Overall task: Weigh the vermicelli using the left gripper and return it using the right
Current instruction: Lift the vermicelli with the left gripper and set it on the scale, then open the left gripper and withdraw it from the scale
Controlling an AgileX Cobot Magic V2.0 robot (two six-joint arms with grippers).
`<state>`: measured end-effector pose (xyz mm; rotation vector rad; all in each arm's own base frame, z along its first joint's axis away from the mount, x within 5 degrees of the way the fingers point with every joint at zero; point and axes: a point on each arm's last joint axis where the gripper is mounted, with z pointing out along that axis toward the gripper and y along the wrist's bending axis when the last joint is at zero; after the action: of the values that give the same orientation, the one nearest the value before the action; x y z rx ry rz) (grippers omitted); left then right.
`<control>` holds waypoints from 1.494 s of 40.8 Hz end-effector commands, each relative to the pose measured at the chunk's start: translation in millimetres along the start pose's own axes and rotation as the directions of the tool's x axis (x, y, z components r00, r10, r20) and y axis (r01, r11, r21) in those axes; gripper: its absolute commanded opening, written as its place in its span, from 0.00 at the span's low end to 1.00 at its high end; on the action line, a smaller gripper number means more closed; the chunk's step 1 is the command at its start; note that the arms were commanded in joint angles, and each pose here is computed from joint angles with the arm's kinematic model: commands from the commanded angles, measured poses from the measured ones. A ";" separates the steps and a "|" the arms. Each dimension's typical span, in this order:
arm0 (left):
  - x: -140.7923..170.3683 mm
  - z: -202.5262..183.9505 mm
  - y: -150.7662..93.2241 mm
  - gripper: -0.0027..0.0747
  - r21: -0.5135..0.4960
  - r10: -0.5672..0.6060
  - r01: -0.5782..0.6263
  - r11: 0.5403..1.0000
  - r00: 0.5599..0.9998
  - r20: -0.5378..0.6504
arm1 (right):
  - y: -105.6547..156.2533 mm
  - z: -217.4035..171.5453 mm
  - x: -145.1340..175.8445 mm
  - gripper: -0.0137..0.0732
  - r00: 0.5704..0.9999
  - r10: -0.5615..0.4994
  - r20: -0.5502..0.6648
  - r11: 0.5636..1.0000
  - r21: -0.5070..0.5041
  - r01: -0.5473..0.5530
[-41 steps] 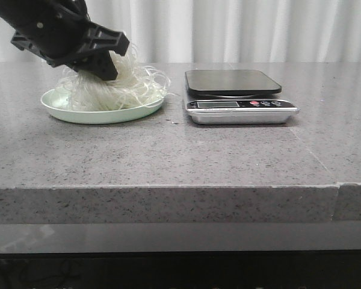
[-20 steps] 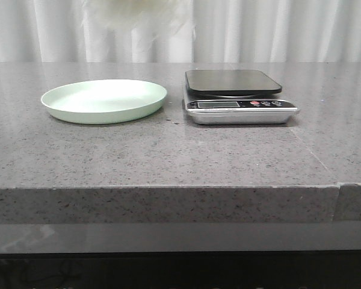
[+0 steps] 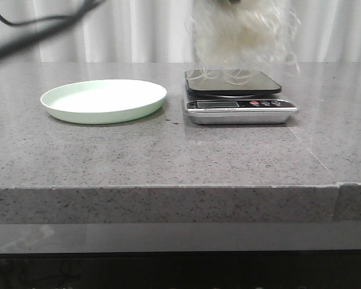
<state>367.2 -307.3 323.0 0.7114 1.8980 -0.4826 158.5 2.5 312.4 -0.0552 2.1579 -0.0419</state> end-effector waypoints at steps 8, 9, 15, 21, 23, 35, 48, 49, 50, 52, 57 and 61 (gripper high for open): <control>-23.0 0.4 -3.1 0.53 -0.008 0.007 -0.006 1.000 0.988 0.156 | -1.9 -4.5 -13.9 0.80 0.995 -0.014 0.096 1.000 0.013 0.013; -23.5 -0.1 -3.1 0.57 -0.008 0.007 -0.006 1.000 0.988 0.157 | -1.9 -4.5 -13.9 0.80 0.995 -0.014 0.096 1.000 0.013 0.013; -25.6 -1.3 -8.7 0.66 0.005 0.012 -0.013 1.000 0.989 0.145 | -1.9 -4.5 -14.1 0.80 0.995 -0.014 0.098 1.000 0.013 0.013; -41.1 -23.0 -9.9 0.65 0.009 0.014 -0.016 1.000 0.987 0.162 | -1.9 -4.6 -14.2 0.80 0.995 -0.014 0.099 1.000 0.013 0.013; -49.1 -34.5 -10.3 0.65 0.011 0.015 -0.017 1.000 0.984 0.178 | -1.9 -4.6 -14.2 0.80 0.995 -0.014 0.099 1.000 0.013 0.013; -96.3 -130.6 -14.3 0.64 0.022 0.021 -0.029 0.999 0.960 0.279 | -1.9 -4.6 -14.2 0.80 0.995 -0.014 0.099 1.000 0.012 0.013; -69.0 -228.9 -15.6 0.64 0.012 0.020 -0.026 1.000 0.935 0.353 | -1.9 -4.6 -14.3 0.80 0.995 -0.014 0.100 1.000 0.012 0.013; -64.5 -234.2 -15.6 0.64 0.010 0.019 -0.025 1.000 0.933 0.360 | -1.9 -4.6 -14.3 0.80 0.995 -0.014 0.100 1.000 0.012 0.013; -60.9 -243.4 -15.6 0.64 0.009 0.019 -0.024 1.000 0.927 0.375 | -1.9 -4.6 -14.3 0.80 0.995 -0.014 0.100 1.000 0.012 0.013; -48.4 -251.5 -14.2 0.64 0.002 0.018 -0.020 1.000 0.926 0.376 | -1.9 -4.6 -14.3 0.80 0.995 -0.014 0.100 1.000 0.012 0.013; -18.8 -278.1 -14.1 0.64 -0.002 0.018 -0.018 1.000 0.928 0.371 | -1.7 -4.6 -14.3 0.80 0.995 -0.010 0.100 1.000 0.010 0.009; 3.6 -302.1 -14.7 0.64 -0.002 0.018 -0.018 1.000 0.925 0.379 | -1.0 -4.6 -14.3 0.80 0.995 0.001 0.100 1.000 0.002 -0.002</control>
<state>173.3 -151.6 429.2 0.6503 1.6552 -0.5390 158.7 2.6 312.8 -0.0554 2.1526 -0.0415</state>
